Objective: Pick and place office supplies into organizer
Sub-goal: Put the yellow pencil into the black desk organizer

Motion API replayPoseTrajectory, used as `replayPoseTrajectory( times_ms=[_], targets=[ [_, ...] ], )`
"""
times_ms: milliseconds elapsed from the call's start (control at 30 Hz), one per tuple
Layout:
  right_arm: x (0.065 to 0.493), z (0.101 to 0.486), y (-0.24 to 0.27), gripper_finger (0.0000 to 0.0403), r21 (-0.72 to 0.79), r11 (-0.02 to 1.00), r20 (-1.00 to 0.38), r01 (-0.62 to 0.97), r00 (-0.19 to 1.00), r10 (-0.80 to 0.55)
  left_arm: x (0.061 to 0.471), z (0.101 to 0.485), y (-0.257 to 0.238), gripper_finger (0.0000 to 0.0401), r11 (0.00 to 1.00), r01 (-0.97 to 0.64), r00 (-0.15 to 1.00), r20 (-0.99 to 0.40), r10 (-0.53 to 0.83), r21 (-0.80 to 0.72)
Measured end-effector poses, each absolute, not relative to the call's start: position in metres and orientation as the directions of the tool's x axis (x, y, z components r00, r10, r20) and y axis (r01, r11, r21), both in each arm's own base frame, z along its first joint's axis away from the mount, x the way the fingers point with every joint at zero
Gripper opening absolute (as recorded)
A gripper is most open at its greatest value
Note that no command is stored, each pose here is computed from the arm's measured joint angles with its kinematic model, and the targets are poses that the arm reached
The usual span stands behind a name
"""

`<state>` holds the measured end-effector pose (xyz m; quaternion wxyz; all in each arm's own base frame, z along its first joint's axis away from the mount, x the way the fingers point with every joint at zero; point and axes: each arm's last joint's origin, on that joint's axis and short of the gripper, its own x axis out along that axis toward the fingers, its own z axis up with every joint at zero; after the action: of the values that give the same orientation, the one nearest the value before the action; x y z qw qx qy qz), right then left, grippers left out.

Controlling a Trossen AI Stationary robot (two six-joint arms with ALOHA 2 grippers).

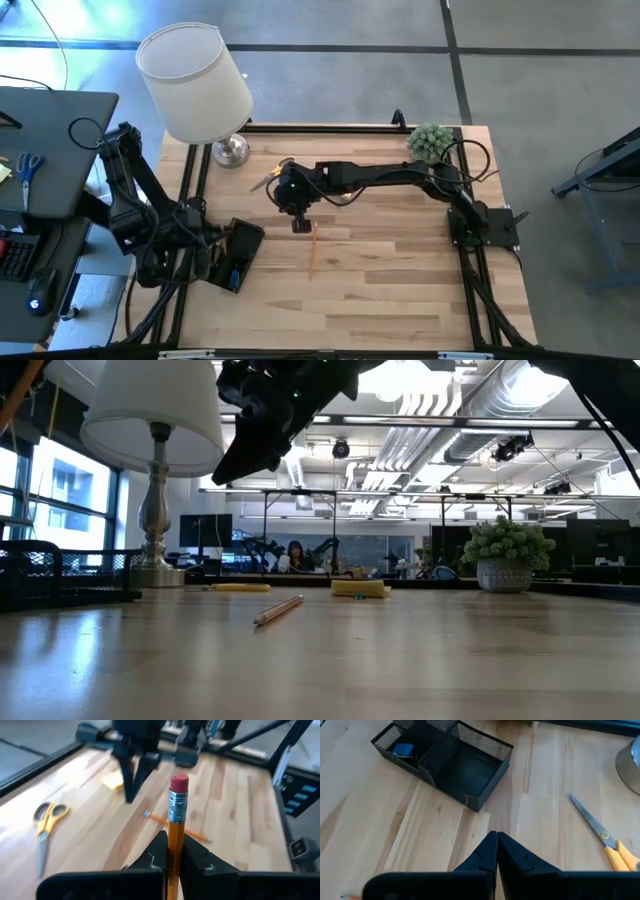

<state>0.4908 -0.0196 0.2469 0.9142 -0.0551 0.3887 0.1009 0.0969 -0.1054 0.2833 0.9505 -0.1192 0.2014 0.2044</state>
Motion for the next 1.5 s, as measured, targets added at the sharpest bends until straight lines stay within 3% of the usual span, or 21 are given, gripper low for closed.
replayPoseTrajectory(
  times_ms=[367,800,1500],
  targets=[
    [0.489,0.245,-0.007,0.0001,0.025,0.978,-0.739,-0.209,0.654,0.159,0.091,0.279,-0.103,0.0006,0.916,-0.379,0.75,-0.623,0.222,-0.13],
    [0.486,0.243,0.026,0.0,0.034,0.972,-0.765,-0.231,0.62,0.174,0.097,0.257,-0.114,0.0011,0.916,-0.352,0.765,-0.623,0.164,-0.191],
    [0.487,0.243,0.029,0.0,0.02,0.978,-0.765,-0.208,0.626,0.148,0.098,0.239,-0.114,0.0152,0.904,-0.373,0.776,-0.603,0.182,-0.208]
  ],
)
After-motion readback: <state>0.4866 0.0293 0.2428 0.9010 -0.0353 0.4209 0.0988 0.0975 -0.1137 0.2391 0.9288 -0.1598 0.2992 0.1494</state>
